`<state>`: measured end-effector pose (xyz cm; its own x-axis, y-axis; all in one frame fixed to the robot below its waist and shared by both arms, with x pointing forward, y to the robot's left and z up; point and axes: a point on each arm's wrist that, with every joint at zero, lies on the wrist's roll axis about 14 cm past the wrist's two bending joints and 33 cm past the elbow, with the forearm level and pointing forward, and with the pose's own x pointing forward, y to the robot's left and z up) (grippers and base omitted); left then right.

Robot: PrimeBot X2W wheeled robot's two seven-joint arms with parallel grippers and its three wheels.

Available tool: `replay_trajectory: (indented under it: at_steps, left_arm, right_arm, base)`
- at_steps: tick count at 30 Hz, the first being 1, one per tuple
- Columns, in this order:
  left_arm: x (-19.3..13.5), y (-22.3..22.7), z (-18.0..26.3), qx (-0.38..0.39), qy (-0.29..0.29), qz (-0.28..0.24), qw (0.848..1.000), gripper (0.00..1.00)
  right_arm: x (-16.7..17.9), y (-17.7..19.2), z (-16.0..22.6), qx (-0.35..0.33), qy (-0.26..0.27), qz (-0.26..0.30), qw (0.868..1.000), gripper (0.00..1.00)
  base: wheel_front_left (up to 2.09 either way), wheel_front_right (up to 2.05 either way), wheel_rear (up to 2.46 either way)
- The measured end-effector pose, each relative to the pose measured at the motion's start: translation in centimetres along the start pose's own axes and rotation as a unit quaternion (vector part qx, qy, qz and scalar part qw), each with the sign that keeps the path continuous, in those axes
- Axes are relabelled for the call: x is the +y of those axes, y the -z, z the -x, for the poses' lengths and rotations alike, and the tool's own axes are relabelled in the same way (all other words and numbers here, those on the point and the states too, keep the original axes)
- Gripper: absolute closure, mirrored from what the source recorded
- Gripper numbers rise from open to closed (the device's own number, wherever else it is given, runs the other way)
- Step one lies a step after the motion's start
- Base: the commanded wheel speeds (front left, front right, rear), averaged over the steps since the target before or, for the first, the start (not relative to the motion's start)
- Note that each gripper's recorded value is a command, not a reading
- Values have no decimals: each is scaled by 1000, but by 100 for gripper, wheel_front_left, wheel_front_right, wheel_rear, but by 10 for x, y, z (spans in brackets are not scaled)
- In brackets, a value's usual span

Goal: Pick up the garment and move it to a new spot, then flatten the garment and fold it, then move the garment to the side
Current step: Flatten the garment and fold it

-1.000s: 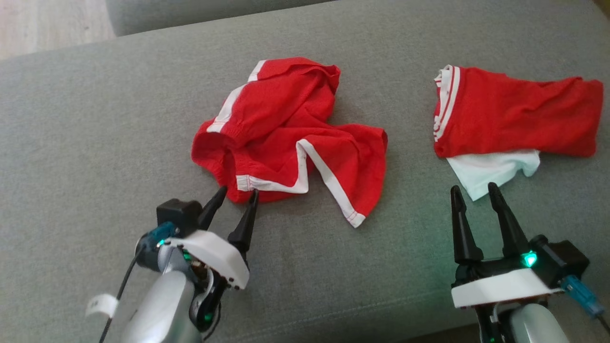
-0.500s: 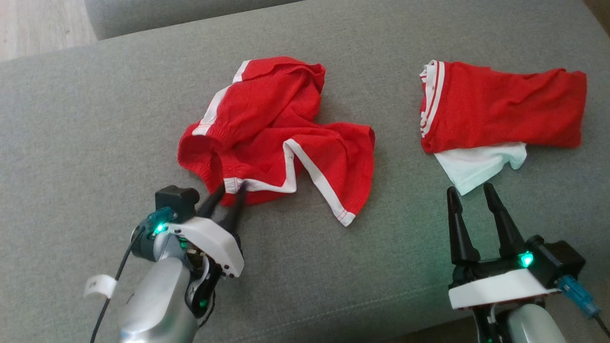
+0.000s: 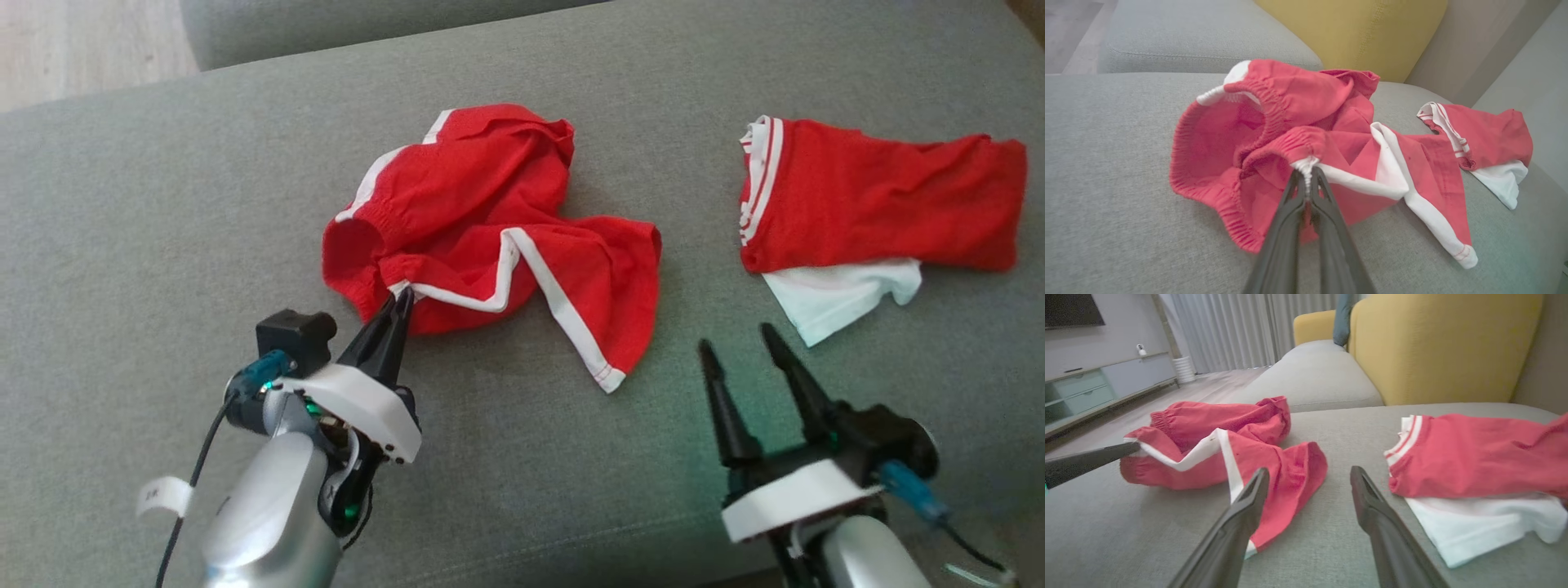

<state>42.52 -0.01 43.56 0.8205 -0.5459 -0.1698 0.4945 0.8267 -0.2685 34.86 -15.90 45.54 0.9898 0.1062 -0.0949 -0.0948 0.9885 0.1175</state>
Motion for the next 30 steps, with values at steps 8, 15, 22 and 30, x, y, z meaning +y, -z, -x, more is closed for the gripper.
replay_trajectory:
  at_steps: [8, 15, 22, 30]
  left_arm:
    - [4, -7, 6, -14, -10, 2, 1000, 100]
    - [5, -9, 9, -17, -14, 2, 1000, 100]
    - [8, -10, 10, -21, -18, 5, 1000, 100]
    - [12, -8, 12, -16, -22, 4, 1000, 100]
  right_arm:
    - [35, 22, -12, 60, -66, 55, 995, 0]
    - [51, 46, -17, 117, -100, 81, 985, 0]
    - [68, 65, -19, 158, -139, 129, 969, 0]
    - [65, 80, -23, 188, -144, 146, 961, 0]
  base:
    - [0, 0, 0]
    - [0, 0, 0]
    - [0, 0, 0]
    - [0, 0, 0]
